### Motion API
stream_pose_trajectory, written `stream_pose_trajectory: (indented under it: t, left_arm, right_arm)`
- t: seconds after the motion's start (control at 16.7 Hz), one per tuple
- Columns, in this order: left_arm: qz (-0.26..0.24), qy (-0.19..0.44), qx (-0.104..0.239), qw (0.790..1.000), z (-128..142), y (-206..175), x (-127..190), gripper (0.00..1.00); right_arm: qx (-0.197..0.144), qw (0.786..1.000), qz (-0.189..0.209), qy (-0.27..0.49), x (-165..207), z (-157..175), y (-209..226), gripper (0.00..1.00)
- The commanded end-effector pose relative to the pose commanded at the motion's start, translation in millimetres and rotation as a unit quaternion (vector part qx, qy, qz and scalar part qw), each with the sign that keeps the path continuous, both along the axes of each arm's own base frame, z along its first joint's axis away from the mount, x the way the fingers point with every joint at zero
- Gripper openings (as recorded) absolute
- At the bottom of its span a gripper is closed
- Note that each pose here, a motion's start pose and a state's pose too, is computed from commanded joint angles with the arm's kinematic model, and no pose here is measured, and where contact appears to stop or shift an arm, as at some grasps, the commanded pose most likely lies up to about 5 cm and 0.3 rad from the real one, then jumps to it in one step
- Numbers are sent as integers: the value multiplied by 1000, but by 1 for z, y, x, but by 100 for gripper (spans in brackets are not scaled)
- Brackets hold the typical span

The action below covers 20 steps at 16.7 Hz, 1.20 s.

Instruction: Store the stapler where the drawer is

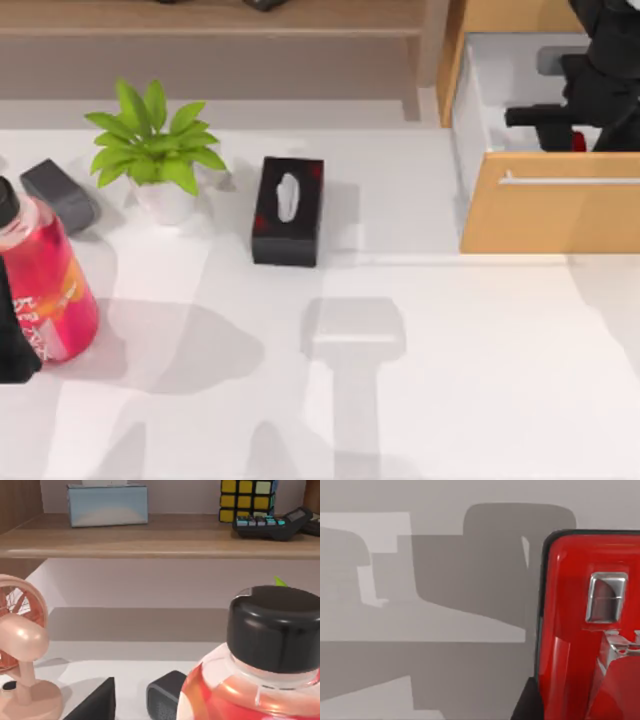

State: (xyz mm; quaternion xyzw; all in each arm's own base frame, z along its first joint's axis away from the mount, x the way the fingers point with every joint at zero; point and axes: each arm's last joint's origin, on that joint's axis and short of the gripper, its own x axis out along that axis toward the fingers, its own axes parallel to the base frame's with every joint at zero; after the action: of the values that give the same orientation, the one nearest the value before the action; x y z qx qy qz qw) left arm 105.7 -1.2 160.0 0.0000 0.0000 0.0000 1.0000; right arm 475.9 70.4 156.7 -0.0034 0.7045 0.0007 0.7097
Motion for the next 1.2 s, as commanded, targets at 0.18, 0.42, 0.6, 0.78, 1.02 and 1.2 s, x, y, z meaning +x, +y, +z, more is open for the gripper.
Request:
stream_pose_trajectory:
  t: [0.18,0.42,0.6,0.78,1.02,1.2]
  left_arm:
    - [0,0,0,1000,0,0,0,100]
    - [0,0,0,1000,0,0,0,100]
    - [0,0,0,1000,0,0,0,100]
    - [0,0,0,1000,0,0,0,100]
    - [0,0,0,1000,0,0,0,100]
    - [0,0,0,1000,0,0,0,100]
  right_arm:
    - [0,1000,1,2,0,-3,0,0]
    - [0,1000,1,2,0,-3,0,23]
    - [0,1000,1,2,0,-3,0,45]
    - [0,1000,1,2,0,-3,0,68]
    - [0,1000,1,2,0,-3,0,98]
    - [0,1000,1,2,0,-3,0,100]
